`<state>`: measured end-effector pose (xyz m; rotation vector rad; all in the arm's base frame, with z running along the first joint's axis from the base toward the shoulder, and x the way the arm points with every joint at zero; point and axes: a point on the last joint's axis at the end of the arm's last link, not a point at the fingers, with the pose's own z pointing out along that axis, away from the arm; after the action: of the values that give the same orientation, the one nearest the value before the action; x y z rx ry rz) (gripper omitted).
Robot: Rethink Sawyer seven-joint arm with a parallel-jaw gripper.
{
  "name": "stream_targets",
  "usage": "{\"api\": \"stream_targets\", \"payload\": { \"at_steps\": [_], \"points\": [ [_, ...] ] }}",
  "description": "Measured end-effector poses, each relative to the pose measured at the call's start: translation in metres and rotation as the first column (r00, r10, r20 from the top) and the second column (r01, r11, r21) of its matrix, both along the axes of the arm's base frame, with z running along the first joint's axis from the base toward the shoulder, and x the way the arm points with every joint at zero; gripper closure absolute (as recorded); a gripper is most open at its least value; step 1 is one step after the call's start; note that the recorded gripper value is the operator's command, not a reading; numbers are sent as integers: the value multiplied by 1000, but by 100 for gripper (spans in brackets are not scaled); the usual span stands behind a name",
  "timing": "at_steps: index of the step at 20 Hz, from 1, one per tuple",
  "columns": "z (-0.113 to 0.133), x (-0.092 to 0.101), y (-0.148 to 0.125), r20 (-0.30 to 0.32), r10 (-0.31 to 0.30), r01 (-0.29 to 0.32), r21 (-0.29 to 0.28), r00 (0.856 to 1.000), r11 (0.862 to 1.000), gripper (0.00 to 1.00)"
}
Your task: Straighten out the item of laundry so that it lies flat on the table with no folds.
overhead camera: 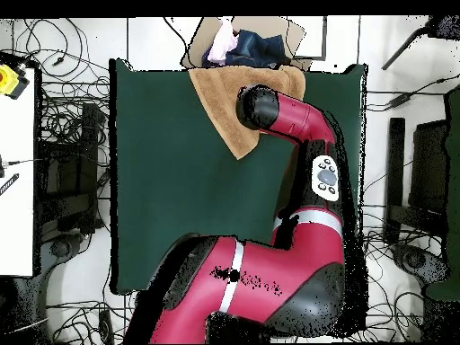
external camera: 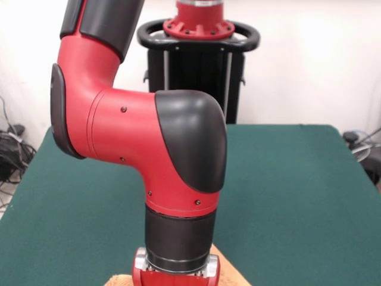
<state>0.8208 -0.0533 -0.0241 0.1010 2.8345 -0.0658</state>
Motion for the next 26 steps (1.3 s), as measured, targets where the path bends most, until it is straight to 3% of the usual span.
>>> {"api": "stream_targets", "payload": {
  "at_steps": [10,13,16,20,21,24,26],
  "points": [
    [-6,-11,3,-26,-1,1,7,1000,1000,100],
    [4,-16,5,-37,0,0,9,999,1000,100],
    [27,-23,11,-75,1,1,19,997,1000,100],
    [76,-36,20,-173,-7,15,45,985,999,100],
    [104,-40,24,-218,-13,28,62,976,998,100],
    [134,-41,28,-248,-19,42,86,968,995,100],
    [170,-38,31,-254,-23,52,110,967,993,100]
  ]
}}
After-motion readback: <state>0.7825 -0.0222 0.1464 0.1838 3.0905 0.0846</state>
